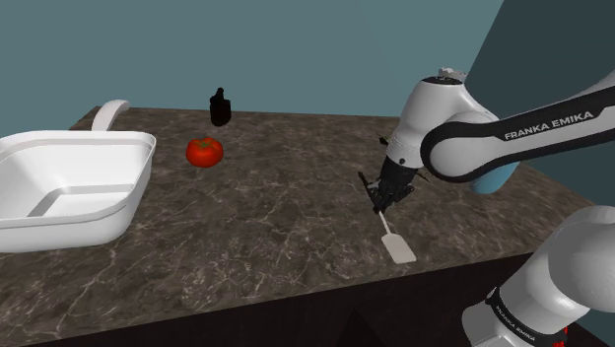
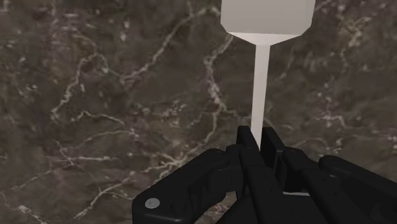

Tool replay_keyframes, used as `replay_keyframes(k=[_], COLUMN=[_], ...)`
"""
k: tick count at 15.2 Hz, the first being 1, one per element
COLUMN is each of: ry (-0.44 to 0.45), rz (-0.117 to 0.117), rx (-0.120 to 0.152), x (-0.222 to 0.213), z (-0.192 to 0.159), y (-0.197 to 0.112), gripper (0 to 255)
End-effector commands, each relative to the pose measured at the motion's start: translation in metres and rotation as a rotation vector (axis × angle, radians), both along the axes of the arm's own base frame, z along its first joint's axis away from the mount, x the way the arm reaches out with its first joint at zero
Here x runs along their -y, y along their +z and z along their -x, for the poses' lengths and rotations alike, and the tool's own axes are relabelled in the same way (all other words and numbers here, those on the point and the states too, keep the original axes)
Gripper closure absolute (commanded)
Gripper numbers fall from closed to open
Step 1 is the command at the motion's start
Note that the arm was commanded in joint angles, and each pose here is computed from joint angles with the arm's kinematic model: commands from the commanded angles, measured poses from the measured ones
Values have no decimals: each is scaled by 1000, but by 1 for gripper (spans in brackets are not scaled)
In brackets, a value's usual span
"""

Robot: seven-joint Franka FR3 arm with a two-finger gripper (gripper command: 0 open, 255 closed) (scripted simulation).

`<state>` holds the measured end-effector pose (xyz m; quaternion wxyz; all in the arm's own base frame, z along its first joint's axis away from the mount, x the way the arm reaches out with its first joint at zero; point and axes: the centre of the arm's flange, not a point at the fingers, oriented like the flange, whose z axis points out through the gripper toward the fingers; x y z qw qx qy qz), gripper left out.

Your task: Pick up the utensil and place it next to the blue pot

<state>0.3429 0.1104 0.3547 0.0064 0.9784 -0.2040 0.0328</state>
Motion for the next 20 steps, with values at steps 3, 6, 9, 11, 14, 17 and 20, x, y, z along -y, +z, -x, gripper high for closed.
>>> replay_keyframes(k=[3, 6, 9, 11, 14, 17, 20], ry=[0, 0, 0, 0, 0, 0, 0], rz=[0, 0, 0, 0, 0, 0, 0], rx=[0, 0, 0, 0, 0, 0, 0], x=[0, 0, 0, 0, 0, 0, 0], z=[0, 0, 0, 0, 0, 0, 0], y=[21, 37, 52, 63, 79, 95, 110], gripper=[255, 255, 255, 255, 255, 255, 255])
